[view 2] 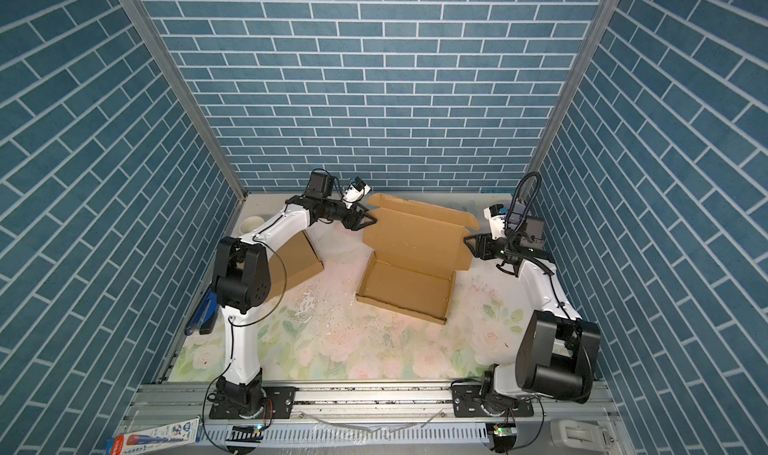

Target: Fold the paper box

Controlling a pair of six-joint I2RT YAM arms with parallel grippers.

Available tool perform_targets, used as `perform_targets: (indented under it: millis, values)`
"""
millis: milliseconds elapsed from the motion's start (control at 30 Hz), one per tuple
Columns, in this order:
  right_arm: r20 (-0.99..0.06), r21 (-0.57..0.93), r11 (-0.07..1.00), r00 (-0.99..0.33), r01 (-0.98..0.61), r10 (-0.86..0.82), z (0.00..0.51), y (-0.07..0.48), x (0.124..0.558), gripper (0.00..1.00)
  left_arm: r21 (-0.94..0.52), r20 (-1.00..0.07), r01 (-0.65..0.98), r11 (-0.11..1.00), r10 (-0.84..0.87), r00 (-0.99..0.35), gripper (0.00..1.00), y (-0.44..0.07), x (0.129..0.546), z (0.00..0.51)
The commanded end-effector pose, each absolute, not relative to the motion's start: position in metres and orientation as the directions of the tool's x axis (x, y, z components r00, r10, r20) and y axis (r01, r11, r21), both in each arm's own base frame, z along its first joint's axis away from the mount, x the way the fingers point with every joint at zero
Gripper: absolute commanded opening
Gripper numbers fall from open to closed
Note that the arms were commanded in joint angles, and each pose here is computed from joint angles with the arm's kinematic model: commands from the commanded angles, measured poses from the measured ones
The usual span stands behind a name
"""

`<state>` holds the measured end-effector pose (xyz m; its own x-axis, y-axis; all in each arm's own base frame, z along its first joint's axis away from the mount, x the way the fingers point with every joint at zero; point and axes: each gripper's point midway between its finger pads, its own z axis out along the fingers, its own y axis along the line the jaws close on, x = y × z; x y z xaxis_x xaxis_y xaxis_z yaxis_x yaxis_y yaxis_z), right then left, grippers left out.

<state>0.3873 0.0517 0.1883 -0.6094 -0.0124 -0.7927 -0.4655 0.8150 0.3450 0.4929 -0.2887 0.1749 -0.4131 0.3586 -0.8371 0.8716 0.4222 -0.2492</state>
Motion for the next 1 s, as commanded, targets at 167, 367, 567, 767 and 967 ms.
perform_targets:
  millis: [167,367,567,767,967]
  values:
    - [-0.791,0.370,0.765,-0.610,-0.528,-0.038,0.177,0.062,0.386,0.48,-0.331,-0.811,0.867,0.373,0.357,-0.463,0.49,-0.292,0.487,0.160]
    - [-0.786,0.364,0.768,-0.616,-0.527,-0.050,0.175,0.065,0.386,0.34,-0.342,-0.808,0.866,0.364,0.357,-0.469,0.33,-0.293,0.486,0.158]
    - [-0.794,0.318,0.792,-0.603,-0.521,-0.078,0.180,0.069,0.384,0.11,-0.348,-0.805,0.862,0.369,0.355,-0.476,0.05,-0.293,0.483,0.161]
    - [-0.863,0.211,0.861,-0.502,-0.463,-0.059,0.205,0.064,0.390,0.00,-0.310,-0.850,0.811,0.495,0.238,-0.470,0.00,-0.287,0.497,0.180]
    - [-0.949,0.161,0.946,-0.309,-0.280,0.070,0.241,0.061,0.418,0.00,-0.253,-0.918,0.704,0.663,0.065,-0.391,0.00,-0.286,0.504,0.205]
